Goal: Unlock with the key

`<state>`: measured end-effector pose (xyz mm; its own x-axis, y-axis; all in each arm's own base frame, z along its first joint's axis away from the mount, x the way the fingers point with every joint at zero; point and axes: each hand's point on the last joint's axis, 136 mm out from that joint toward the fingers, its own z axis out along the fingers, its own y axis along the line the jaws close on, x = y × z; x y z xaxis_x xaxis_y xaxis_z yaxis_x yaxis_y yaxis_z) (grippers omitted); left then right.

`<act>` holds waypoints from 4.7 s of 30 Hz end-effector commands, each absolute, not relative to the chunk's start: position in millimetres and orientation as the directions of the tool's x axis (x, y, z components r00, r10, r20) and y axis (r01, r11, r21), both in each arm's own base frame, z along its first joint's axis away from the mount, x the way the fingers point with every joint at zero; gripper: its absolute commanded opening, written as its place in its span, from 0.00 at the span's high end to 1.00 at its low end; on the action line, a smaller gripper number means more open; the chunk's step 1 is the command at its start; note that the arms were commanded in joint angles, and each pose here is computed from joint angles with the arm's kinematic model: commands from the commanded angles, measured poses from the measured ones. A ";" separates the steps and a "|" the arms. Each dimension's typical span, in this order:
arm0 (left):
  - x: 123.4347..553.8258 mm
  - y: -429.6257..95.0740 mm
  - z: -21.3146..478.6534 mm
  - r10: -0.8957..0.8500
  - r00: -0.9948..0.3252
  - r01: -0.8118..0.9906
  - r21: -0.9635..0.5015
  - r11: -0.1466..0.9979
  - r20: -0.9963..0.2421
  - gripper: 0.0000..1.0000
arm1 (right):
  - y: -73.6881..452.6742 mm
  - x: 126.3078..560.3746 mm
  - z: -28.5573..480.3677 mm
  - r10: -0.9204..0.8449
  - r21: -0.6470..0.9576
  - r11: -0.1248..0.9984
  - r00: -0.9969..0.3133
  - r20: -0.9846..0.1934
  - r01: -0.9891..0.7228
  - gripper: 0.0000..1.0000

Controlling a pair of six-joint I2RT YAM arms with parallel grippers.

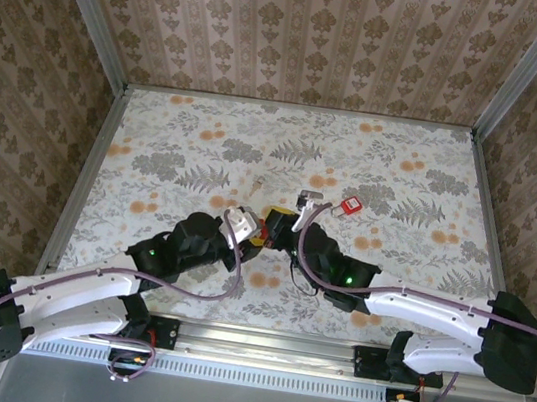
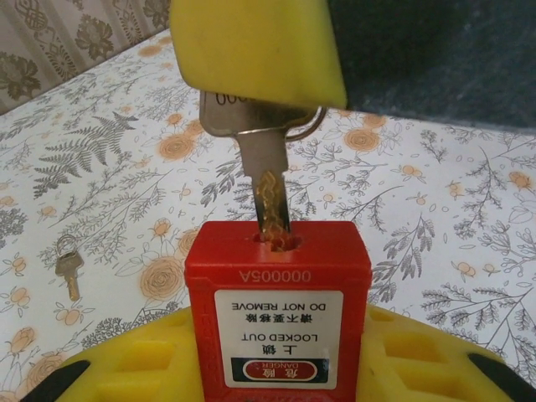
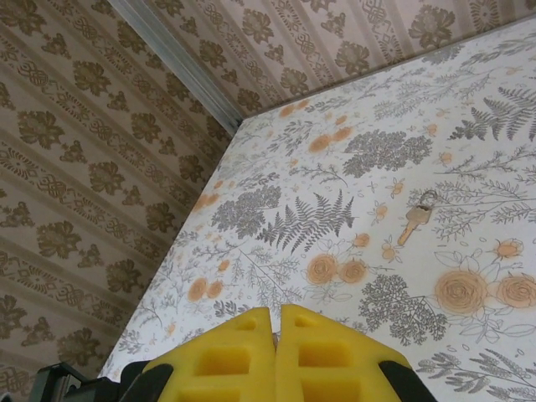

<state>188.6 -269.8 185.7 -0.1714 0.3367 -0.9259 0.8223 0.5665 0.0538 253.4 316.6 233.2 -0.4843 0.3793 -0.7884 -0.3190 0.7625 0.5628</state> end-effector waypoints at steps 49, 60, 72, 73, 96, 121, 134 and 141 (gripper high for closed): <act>242.2 -283.5 273.4 0.101 -0.020 0.765 0.049 0.642 -0.995 1.00 | 271.4 226.7 250.8 0.135 0.566 0.681 -0.680 -0.721 -0.465 0.51; 246.9 -286.0 255.1 0.302 -0.017 0.730 0.195 0.656 -0.953 1.00 | 197.5 256.0 268.8 0.259 0.544 0.761 -0.601 -0.756 -0.355 0.35; 239.0 -301.4 257.4 0.711 0.228 0.503 0.706 0.499 -0.665 1.00 | 201.4 264.1 260.2 0.259 0.643 0.649 -0.676 -0.690 -0.408 0.53; 240.1 -300.5 256.8 0.734 0.235 0.470 0.735 0.489 -0.638 1.00 | 201.8 263.6 259.7 0.259 0.646 0.645 -0.678 -0.688 -0.409 0.54; 219.7 -325.9 220.8 0.919 0.351 0.005 0.982 0.190 -0.180 1.00 | 215.3 256.2 222.7 0.163 0.637 0.555 -0.680 -0.714 -0.535 0.57; 217.1 -333.5 203.9 0.924 0.357 0.008 0.989 0.146 -0.139 1.00 | 226.7 260.0 202.0 0.079 0.619 0.591 -0.726 -0.683 -0.518 0.61; 206.9 -335.8 205.4 0.917 0.373 0.008 0.989 0.147 -0.139 1.00 | 215.4 273.8 184.9 0.099 0.590 0.679 -0.742 -0.663 -0.436 0.64; 206.9 -337.0 208.1 0.915 0.378 0.003 0.989 0.149 -0.139 1.00 | 213.8 270.5 193.6 0.113 0.596 0.674 -0.736 -0.668 -0.437 0.60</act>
<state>209.1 -339.9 189.3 0.3826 0.9210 -0.0737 0.0232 0.0702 0.9973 270.0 215.4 180.5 -0.7564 0.1054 -0.6456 -0.4269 0.6683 0.6092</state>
